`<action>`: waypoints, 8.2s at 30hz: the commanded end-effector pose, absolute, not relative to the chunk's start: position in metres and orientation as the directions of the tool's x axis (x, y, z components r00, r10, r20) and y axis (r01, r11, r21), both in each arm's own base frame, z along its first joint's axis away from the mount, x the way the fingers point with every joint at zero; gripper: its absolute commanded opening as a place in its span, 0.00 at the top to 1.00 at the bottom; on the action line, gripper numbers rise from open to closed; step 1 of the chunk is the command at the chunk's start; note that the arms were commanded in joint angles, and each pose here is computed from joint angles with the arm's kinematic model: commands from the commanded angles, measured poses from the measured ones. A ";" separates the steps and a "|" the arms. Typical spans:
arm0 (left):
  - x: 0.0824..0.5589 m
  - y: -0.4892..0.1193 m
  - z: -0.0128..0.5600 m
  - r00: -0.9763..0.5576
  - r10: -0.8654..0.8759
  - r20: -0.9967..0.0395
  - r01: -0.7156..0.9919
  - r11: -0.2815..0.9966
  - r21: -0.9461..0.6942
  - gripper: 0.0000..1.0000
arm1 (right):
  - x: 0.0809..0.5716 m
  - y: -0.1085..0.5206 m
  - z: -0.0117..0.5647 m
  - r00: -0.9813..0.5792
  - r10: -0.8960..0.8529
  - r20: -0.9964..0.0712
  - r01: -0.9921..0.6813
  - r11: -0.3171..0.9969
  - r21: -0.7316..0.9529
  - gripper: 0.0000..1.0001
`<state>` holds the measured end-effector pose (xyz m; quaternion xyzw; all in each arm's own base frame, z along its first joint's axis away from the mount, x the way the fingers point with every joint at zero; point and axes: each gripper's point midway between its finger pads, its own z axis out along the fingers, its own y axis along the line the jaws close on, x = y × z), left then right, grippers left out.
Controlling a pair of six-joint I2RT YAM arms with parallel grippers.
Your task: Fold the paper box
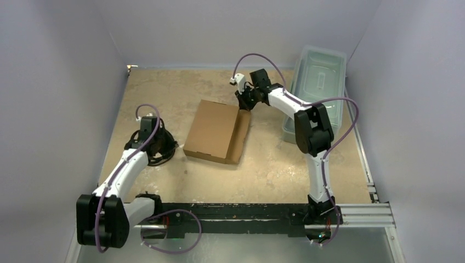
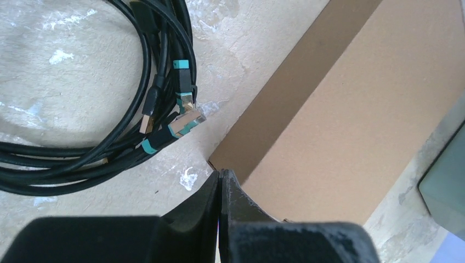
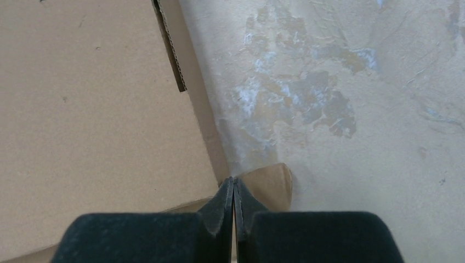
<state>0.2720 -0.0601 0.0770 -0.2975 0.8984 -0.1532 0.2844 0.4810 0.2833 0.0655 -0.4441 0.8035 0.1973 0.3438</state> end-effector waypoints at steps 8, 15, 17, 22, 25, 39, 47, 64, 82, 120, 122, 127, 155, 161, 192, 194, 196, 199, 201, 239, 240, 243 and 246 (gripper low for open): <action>0.237 -0.071 0.058 -0.657 -0.682 -0.323 -0.499 0.714 -0.491 1.00 | 0.433 0.294 0.082 -0.363 -0.543 -0.757 -0.872 0.483 0.072 0.98; 0.233 -0.072 0.055 -0.658 -0.683 -0.316 -0.500 0.710 -0.495 1.00 | 0.414 0.295 0.089 -0.348 -0.544 -0.763 -0.882 0.465 0.070 0.98; 0.238 -0.072 0.054 -0.665 -0.675 -0.319 -0.497 0.719 -0.486 1.00 | 0.406 0.296 0.090 -0.341 -0.550 -0.762 -0.889 0.451 0.072 0.98; 0.267 -0.070 0.059 -0.673 -0.650 -0.354 -0.475 0.746 -0.467 1.00 | 0.374 0.297 0.084 -0.316 -0.579 -0.752 -0.914 0.399 0.076 0.98; 0.287 -0.071 0.065 -0.688 -0.624 -0.371 -0.451 0.768 -0.456 1.00 | 0.358 0.292 0.078 -0.320 -0.594 -0.738 -0.915 0.395 0.079 0.98; 0.359 -0.080 0.049 -0.814 -0.456 -0.359 -0.318 0.868 -0.381 1.00 | 0.336 0.252 0.116 -0.221 -0.636 -0.740 -0.905 0.416 -0.087 0.88; 0.380 -0.069 0.088 -0.790 -0.345 -0.507 -0.184 0.922 -0.341 1.00 | 0.338 0.244 0.175 -0.067 -0.603 -0.795 -0.881 0.410 -0.236 0.74; 0.317 -0.093 0.115 -0.763 -0.376 -0.525 -0.006 0.817 -0.577 0.40 | 0.397 0.284 0.160 -0.506 -0.261 -0.822 -0.776 0.553 0.303 0.39; 0.351 -0.088 0.053 -0.866 -0.352 -0.356 -0.116 0.833 -0.541 0.59 | 0.396 0.257 0.065 -0.667 -0.322 -0.672 -0.654 0.685 0.321 0.52; 0.342 -0.080 0.216 -0.496 -0.470 -0.730 0.156 0.778 -0.608 0.01 | 0.309 0.243 0.208 -0.047 -0.480 -0.876 -0.923 0.356 -0.145 0.40; 0.327 -0.103 0.212 -0.569 -0.469 -0.675 0.230 0.698 -0.678 0.03 | 0.295 0.244 0.231 0.049 -0.456 -0.889 -0.934 0.293 -0.202 0.35; 0.290 -0.146 0.192 -0.670 -0.391 -0.631 0.265 0.668 -0.695 0.18 | 0.276 0.242 0.262 0.110 -0.345 -0.932 -0.950 0.239 -0.201 0.01; 0.323 -0.187 0.074 -0.729 -0.476 -0.491 -0.160 0.817 -0.554 1.00 | 0.506 0.232 0.115 -0.399 -0.557 -0.729 -0.688 0.707 -0.164 0.77; 0.336 -0.183 0.065 -0.715 -0.471 -0.516 -0.176 0.836 -0.519 1.00 | 0.488 0.239 0.097 -0.389 -0.604 -0.695 -0.749 0.647 -0.143 0.78; 0.325 -0.137 0.146 -0.657 -0.267 -0.705 -0.007 0.938 -0.348 0.96 | 0.350 0.219 0.189 -0.178 -0.643 -0.745 -0.866 0.461 -0.192 0.61; 0.306 -0.153 0.156 -0.659 -0.241 -0.713 0.115 0.904 -0.412 0.83 | 0.327 0.231 0.199 -0.084 -0.635 -0.768 -0.930 0.326 -0.168 0.55; 0.288 -0.171 0.164 -0.663 -0.219 -0.716 0.233 0.849 -0.475 0.72 | 0.302 0.241 0.202 -0.013 -0.609 -0.793 -0.972 0.192 -0.132 0.47; 0.265 -0.193 0.171 -0.661 -0.161 -0.733 0.353 0.795 -0.493 0.67 | 0.277 0.251 0.199 0.044 -0.558 -0.829 -0.994 0.059 -0.093 0.36; 0.250 -0.207 0.169 -0.649 -0.054 -0.759 0.428 0.798 -0.424 0.63 | 0.275 0.253 0.190 0.041 -0.559 -0.828 -0.996 0.042 -0.077 0.36; 0.308 -0.208 0.076 -0.674 -0.390 -0.627 -0.099 0.889 -0.447 1.00 | 0.298 0.227 0.166 -0.078 -0.570 -0.818 -0.981 0.189 -0.038 0.36; 0.316 -0.215 0.078 -0.665 -0.398 -0.632 -0.083 0.880 -0.467 1.00 | 0.299 0.226 0.167 -0.078 -0.570 -0.818 -0.981 0.192 -0.039 0.36; 0.330 -0.230 0.076 -0.678 -0.393 -0.621 -0.052 0.869 -0.493 1.00 | 0.299 0.226 0.167 -0.078 -0.569 -0.819 -0.980 0.195 -0.042 0.36; 0.345 -0.238 0.073 -0.689 -0.372 -0.622 -0.038 0.875 -0.482 1.00 | 0.301 0.226 0.166 -0.079 -0.572 -0.817 -0.978 0.203 -0.047 0.36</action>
